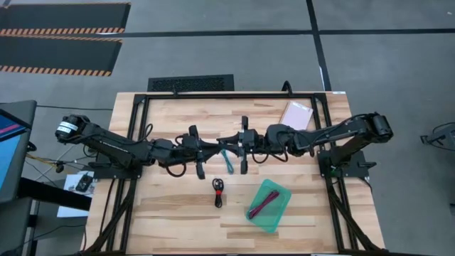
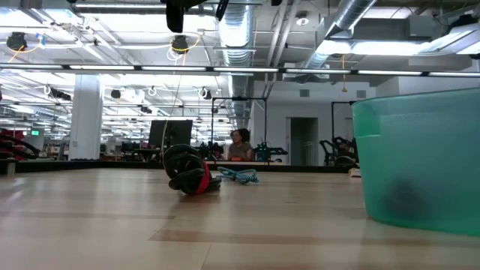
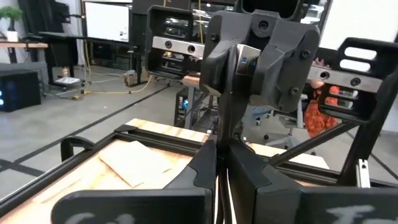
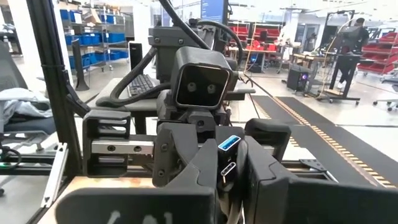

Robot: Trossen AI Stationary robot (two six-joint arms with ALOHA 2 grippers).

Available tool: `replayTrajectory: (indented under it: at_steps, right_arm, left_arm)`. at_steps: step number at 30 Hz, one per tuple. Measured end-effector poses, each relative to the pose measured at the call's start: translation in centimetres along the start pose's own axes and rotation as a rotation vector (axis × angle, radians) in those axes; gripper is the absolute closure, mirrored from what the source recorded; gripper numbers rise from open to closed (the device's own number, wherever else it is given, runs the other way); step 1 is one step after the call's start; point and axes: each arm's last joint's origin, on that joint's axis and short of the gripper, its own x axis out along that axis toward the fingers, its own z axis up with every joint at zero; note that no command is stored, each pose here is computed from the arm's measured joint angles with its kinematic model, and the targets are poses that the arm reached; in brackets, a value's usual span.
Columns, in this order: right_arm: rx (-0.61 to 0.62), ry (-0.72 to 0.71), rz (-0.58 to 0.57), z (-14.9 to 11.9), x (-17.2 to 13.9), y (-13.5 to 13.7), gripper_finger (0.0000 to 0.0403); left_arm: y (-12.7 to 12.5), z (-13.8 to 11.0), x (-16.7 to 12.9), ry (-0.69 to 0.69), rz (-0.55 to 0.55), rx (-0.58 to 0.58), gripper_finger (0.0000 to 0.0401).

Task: Pick and place USB-C Cables
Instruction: Put the top black usb cable into the bin

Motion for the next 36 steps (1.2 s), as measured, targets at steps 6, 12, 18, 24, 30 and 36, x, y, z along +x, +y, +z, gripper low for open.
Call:
replayTrajectory:
  at_steps: [6,12,18,24,30,36]
  right_arm:
    - [-0.022,0.065,0.002,-0.7,0.0,0.0,0.0371]
    - [-0.021,0.099,-0.011,-0.8,0.0,-1.7,0.0371]
    - [-0.011,0.256,-0.034,-1.7,-0.8,-3.1,0.0371]
    - [-0.102,0.588,-0.168,-2.1,-3.8,-3.4,0.0371]
    - [-0.038,0.703,-0.139,-1.0,-6.5,-0.3,0.0371]
    - [0.031,0.788,-0.058,-1.8,-8.3,4.7,0.0371]
  left_arm:
    - [0.2,-0.7,0.0,0.067,0.05,0.023,0.0355]
    - [0.5,-1.3,-0.2,0.121,0.13,0.018,0.0261]
    - [0.6,-1.9,-0.7,0.209,0.128,-0.033,0.019]
    - [0.7,-2.8,-1.5,0.335,0.137,-0.09,0.0174]
    - [0.7,-2.3,-2.1,0.373,0.054,-0.136,0.0186]
    - [0.9,-0.7,-3.5,0.426,-0.039,-0.148,0.02]
